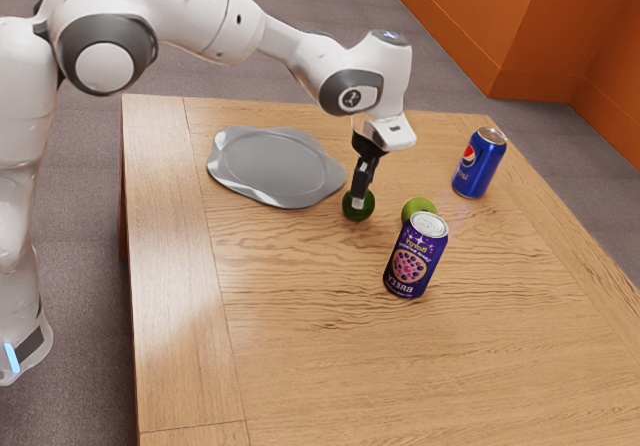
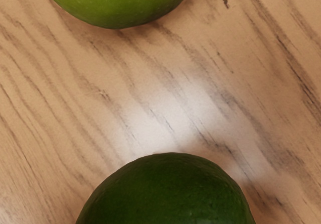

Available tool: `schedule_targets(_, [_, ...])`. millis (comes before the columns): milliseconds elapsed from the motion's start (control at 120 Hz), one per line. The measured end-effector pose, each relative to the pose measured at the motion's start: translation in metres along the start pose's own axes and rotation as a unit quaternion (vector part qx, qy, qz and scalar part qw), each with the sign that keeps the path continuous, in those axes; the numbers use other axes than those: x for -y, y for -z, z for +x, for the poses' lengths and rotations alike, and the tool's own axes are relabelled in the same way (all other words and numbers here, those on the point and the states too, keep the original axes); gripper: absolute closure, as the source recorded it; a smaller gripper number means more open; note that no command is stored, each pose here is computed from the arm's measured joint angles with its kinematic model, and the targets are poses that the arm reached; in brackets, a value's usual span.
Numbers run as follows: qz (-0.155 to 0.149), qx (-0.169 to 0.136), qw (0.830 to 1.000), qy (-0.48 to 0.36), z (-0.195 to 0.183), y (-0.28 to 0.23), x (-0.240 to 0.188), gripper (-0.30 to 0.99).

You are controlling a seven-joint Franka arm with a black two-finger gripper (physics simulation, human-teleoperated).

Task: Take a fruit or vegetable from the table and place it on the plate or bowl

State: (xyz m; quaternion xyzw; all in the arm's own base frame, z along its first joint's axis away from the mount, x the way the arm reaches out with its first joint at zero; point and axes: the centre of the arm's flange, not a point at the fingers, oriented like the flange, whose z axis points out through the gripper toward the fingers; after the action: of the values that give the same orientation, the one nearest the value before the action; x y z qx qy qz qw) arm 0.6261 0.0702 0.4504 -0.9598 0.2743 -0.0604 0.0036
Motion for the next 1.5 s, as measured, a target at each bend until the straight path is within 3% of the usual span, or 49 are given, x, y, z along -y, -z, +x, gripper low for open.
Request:
schedule_targets(517, [-0.022, 0.012, 1.0, 0.002, 0.001, -0.033, 0.003, 0.0])
schedule_targets(792, [-0.019, 0.011, 1.0, 0.005, -0.001, -0.03, 0.005, 0.31])
schedule_targets(950, [-0.027, 0.003, 0.999, 0.036, -0.014, -0.023, 0.02, 0.29])
schedule_targets(1250, [-0.015, -0.016, 0.998, 0.053, -0.037, 0.081, 0.003, 0.31])
schedule_targets(1350, [-0.009, -0.005, 0.998, 0.061, -0.048, 0.109, -0.005, 0.3])
schedule_targets(1500, [0.009, 0.048, 0.995, 0.091, -0.062, 0.134, -0.007, 0.31])
